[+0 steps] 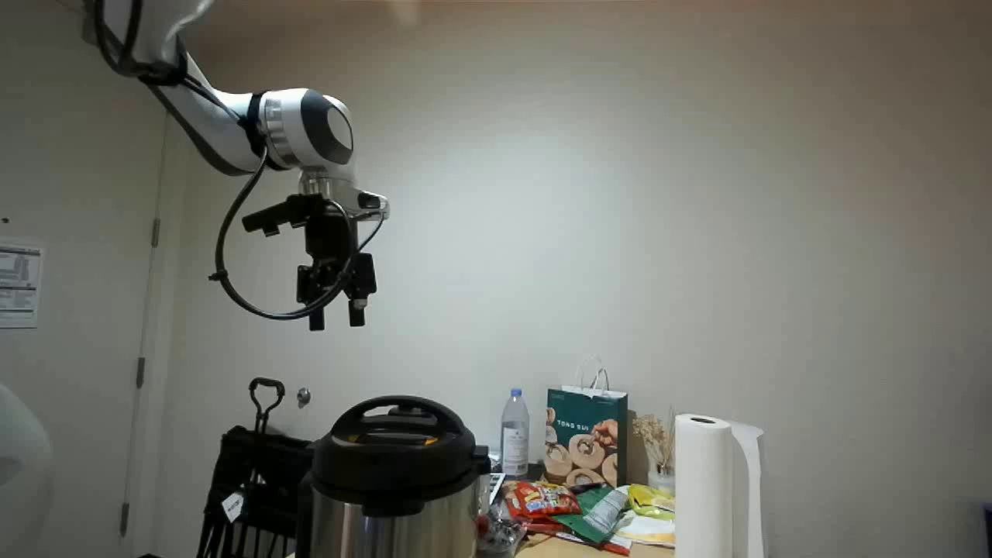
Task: Pick up the cable
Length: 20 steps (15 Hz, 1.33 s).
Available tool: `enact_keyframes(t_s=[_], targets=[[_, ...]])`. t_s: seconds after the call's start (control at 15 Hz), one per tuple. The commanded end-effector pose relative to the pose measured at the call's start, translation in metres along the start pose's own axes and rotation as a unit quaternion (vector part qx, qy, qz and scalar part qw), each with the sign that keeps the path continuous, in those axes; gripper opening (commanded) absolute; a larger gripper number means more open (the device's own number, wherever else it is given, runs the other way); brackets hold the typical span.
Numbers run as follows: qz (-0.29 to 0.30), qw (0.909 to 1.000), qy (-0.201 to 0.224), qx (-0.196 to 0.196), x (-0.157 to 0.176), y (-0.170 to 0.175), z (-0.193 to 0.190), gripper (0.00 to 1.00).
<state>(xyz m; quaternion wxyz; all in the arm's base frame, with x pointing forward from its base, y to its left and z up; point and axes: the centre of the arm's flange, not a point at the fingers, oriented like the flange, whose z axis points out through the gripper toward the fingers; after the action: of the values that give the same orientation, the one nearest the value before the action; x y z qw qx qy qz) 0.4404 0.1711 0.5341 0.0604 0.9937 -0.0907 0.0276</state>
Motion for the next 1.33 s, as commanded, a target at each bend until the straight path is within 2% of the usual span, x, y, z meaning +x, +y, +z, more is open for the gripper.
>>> enact_keyframes(t_s=[0.0, 0.4, 0.53, 0.73, 0.87, 1.07, 1.13, 1.2, 1.27], targets=[[0.0, 1.0, 0.0, 0.0, 0.0, 0.0, 0.0, 1.0], [0.0, 1.0, 0.0, 0.0, 0.0, 0.0, 0.0, 1.0], [0.005, 1.0, -0.003, 0.008, 0.015, 0.014, -0.005, 1.0], [0.052, 0.9984, 0.007, 0.02, 0.052, 0.061, -0.019, 1.0], [0.104, 0.9941, 0.024, 0.021, 0.08, 0.109, -0.034, 1.0], [0.19, 0.98, 0.05, 0.031, 0.108, 0.181, -0.061, 1.0], [0.212, 0.975, 0.054, 0.042, 0.111, 0.197, -0.067, 1.0], [0.179, 0.9821, 0.049, 0.034, 0.095, 0.181, -0.054, 1.0], [0.189, 0.9799, 0.054, 0.036, 0.099, 0.194, -0.059, 1.0]])
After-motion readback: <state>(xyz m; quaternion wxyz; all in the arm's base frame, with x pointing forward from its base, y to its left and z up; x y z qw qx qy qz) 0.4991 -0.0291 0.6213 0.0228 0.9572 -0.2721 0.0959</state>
